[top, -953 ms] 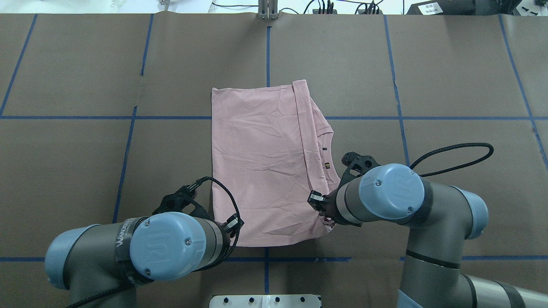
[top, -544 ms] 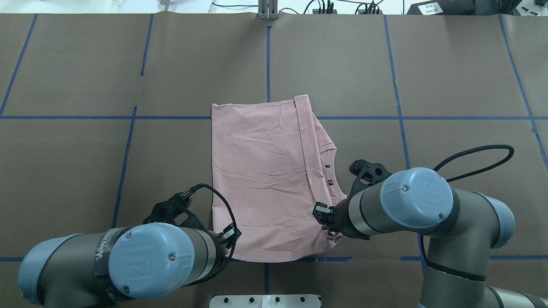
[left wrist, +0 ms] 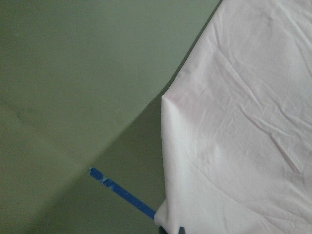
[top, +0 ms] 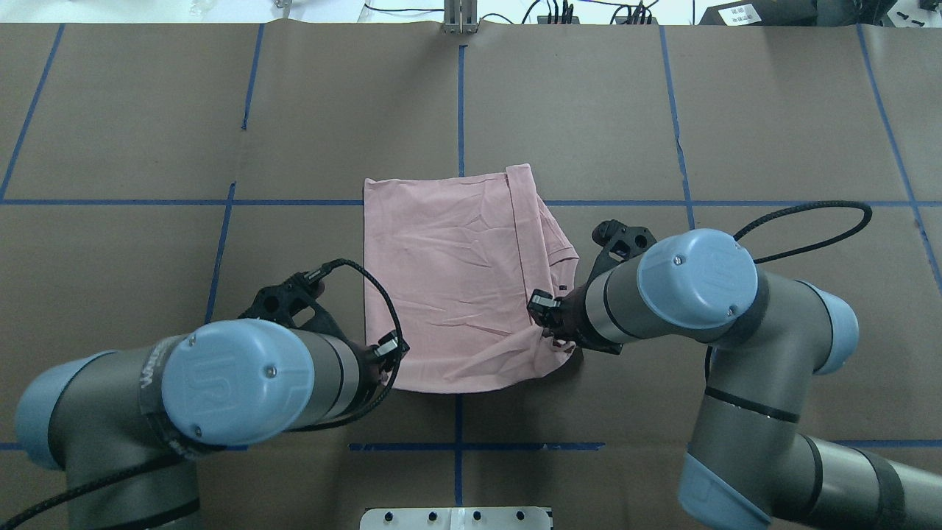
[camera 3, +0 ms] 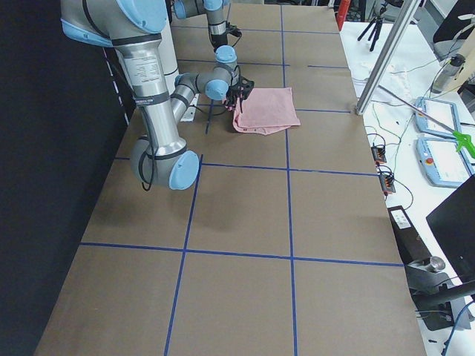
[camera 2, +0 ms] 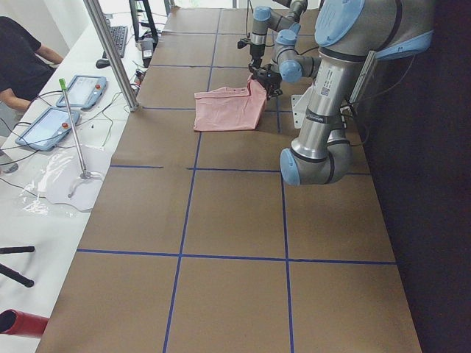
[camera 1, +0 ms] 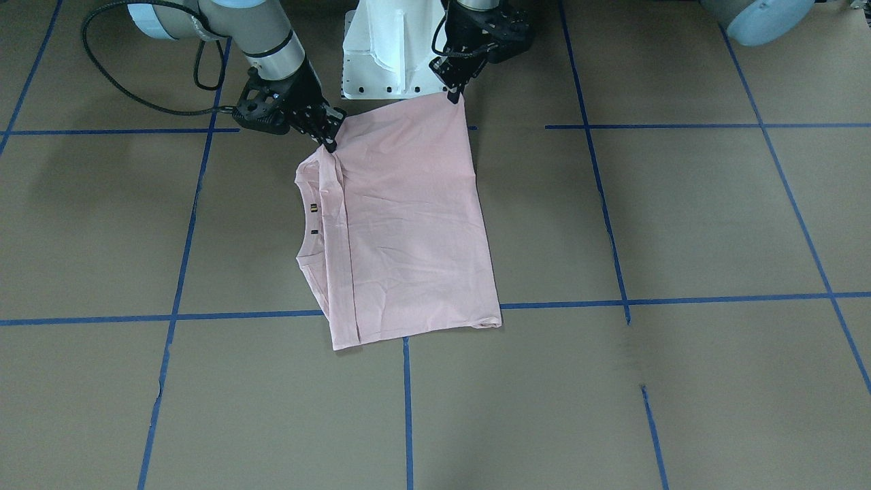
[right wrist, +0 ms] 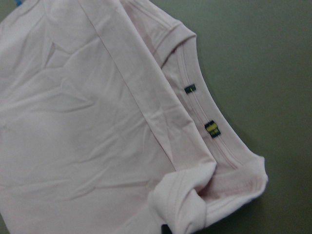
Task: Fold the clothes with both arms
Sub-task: 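Lift the near edge with both grippers and fold it over toward the far edge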
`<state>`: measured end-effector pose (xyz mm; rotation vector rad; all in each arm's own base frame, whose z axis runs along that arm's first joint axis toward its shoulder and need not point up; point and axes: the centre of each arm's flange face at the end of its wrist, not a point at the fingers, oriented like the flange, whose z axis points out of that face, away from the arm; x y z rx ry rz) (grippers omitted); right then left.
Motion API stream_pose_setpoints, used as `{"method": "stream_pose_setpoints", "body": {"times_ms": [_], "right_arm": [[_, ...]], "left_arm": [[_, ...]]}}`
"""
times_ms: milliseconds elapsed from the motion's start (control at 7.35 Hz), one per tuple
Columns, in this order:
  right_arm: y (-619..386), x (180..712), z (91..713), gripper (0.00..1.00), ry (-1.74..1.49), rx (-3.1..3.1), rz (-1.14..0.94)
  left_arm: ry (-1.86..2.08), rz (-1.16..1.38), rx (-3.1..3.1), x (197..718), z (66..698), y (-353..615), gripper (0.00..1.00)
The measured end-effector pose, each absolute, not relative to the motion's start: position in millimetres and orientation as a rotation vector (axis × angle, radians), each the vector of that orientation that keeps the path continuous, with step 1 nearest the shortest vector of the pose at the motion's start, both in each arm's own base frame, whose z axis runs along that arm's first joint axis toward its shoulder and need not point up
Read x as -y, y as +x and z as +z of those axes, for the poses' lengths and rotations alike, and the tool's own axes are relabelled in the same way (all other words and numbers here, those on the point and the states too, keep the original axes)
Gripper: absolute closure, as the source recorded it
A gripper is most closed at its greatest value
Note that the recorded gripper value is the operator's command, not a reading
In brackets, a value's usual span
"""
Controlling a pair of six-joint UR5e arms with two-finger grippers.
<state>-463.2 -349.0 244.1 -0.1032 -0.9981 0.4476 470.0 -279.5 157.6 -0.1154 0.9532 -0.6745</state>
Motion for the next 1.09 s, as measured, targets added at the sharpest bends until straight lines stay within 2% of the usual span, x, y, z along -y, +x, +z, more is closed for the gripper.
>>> {"method": "stream_pose_setpoints", "body": {"times_ms": [272,544,817,953,1089], "right_arm": [[-475.8,400.4,242.0,1.0,-0.058,0.995,0.484],[-492.1,433.4,255.2,1.0,-0.032,1.023,0.502],[-497.7,475.8,259.4,1.0,-0.009,1.024,0.545],[-507.9,511.2,253.8,1.0,0.001,1.008,0.575],[-519.0,548.3,251.9,0.07,0.015,0.996,0.598]], "left_arm": [[-0.059,-0.708,-0.973,332.1,182.0,488.1,1.0],[-0.038,-0.738,-0.983,363.5,204.1,504.3,1.0],[-0.006,-0.792,-0.99,404.1,202.1,499.9,1.0],[0.025,-0.824,-0.988,441.5,202.4,502.5,0.6],[0.061,-0.842,-0.989,483.4,212.7,511.5,0.01]]}}
